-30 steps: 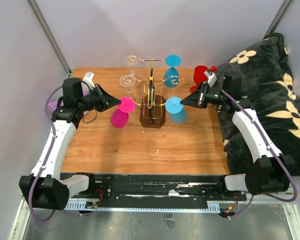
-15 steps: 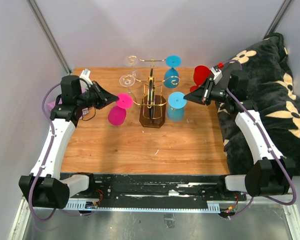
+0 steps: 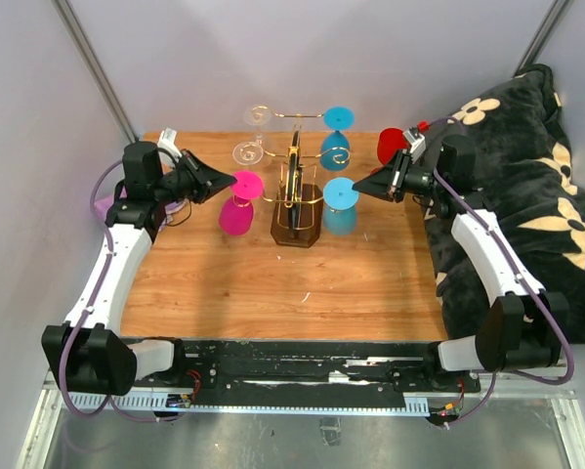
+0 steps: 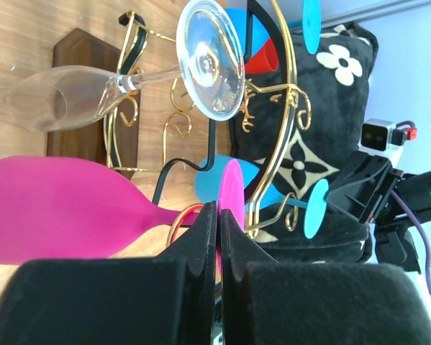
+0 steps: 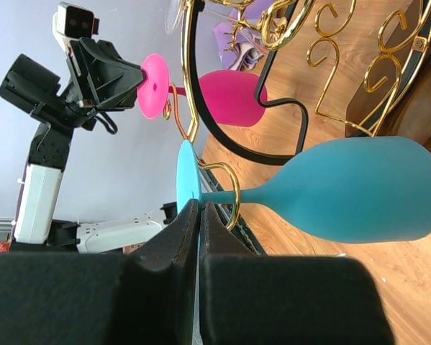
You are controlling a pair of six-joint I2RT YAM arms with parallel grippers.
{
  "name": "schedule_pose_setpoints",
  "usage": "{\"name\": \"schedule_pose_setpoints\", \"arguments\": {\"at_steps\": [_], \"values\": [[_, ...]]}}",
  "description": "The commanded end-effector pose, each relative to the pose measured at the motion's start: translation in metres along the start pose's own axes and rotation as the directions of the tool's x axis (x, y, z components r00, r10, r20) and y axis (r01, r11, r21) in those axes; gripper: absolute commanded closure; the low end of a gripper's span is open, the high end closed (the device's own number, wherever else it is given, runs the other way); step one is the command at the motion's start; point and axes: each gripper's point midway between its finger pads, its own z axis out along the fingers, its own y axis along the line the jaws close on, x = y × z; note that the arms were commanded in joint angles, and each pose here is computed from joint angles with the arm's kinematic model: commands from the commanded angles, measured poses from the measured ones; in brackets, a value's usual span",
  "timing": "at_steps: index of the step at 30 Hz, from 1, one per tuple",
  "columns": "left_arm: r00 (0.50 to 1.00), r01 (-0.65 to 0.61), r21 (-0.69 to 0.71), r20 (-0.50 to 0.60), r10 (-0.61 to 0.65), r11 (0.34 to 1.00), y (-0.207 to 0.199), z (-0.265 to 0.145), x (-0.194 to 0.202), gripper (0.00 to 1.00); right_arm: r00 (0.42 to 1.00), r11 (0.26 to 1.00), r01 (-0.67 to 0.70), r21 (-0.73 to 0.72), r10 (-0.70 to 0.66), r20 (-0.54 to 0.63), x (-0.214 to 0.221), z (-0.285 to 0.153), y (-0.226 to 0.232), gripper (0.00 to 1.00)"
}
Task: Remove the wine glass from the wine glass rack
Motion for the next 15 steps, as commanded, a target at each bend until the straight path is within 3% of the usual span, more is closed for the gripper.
{"name": "schedule_pose_setpoints", "arguments": {"at_steps": [1, 15], "values": [[0.999, -0.030, 0.089, 0.046, 0.025, 0.996, -0.021, 0.004, -0.013, 1.00, 0.997, 0.995, 0.078, -0.054, -0.078, 0.012, -0.010, 0.011, 0.021, 0.99], [0.995, -0.026, 0.128, -0.096, 0.039, 0.991, -0.031, -0.005, 0.038, 1.00, 0.987, 0.987, 0.126, -0.095, -0.135, -0.090, 0.017, 0.025, 0.049, 0.99]]}}
